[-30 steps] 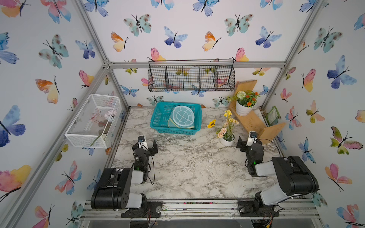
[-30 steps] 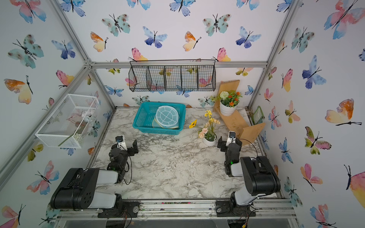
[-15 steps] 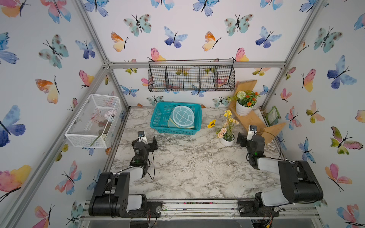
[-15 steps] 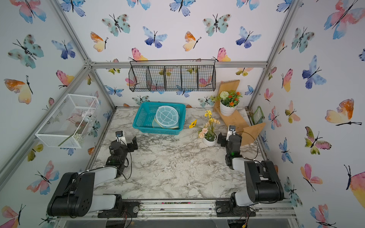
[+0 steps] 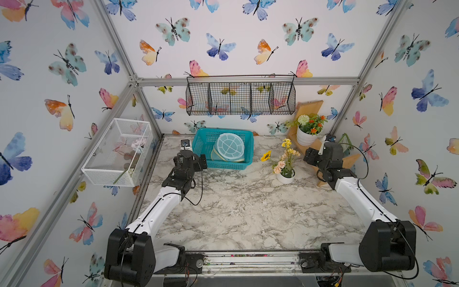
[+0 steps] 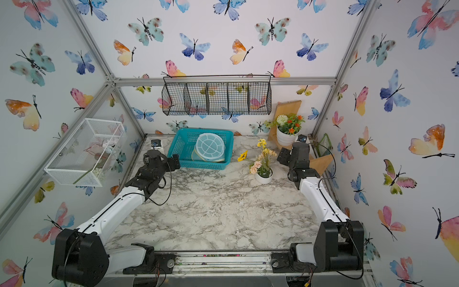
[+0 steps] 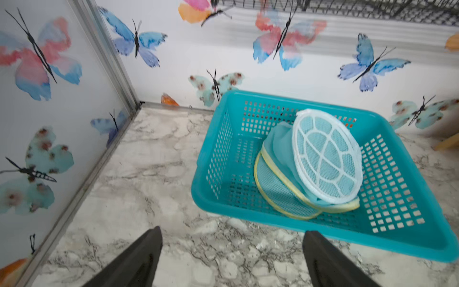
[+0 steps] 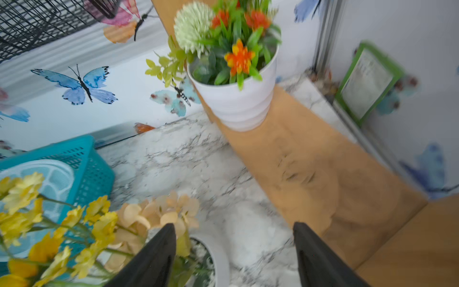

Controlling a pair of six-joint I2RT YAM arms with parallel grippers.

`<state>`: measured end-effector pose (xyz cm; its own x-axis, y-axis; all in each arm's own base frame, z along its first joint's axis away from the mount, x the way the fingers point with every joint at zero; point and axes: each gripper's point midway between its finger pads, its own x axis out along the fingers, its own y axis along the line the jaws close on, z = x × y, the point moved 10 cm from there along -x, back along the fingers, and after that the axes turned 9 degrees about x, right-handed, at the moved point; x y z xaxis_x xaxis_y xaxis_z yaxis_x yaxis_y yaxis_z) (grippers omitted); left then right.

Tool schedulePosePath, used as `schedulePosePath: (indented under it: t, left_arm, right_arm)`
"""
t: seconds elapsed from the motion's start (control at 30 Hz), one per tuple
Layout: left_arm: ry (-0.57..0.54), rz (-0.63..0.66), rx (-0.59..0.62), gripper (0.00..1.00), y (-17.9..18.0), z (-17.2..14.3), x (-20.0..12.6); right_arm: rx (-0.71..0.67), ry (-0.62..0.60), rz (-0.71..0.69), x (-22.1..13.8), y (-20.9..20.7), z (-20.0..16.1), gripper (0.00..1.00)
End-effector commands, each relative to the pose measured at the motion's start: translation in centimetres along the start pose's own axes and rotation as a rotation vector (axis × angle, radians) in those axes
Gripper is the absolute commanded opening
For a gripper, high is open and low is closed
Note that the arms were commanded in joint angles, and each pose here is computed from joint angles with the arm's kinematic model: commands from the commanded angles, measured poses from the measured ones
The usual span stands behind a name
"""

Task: Turn the laundry bag inside out
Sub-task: Pick up the distractor at the center of the board.

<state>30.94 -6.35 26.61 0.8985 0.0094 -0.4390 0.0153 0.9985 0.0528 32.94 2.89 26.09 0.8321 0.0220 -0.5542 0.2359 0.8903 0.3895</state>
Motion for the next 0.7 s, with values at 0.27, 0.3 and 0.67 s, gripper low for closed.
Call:
schedulePosePath:
  t: [0.27,0.3,0.67]
  left_arm:
    - [0.302,-0.066,-0.146,0.95,-1.0,-2.3,-2.4]
    - [0.307,-0.066,-0.145,0.95,-1.0,-2.3,-2.5]
    - [0.321,-0.077,-0.159,0.95,-0.8,-2.0,-3.7]
  right_arm:
    - [0.246,0.529,-0.005,-0.4,0.0,-7.3,0.60]
    - [0.248,0.538,-0.024,0.2,0.1,-7.2,0.59]
    - [0.284,0.579,-0.216,6.0,0.7,-6.1,0.56]
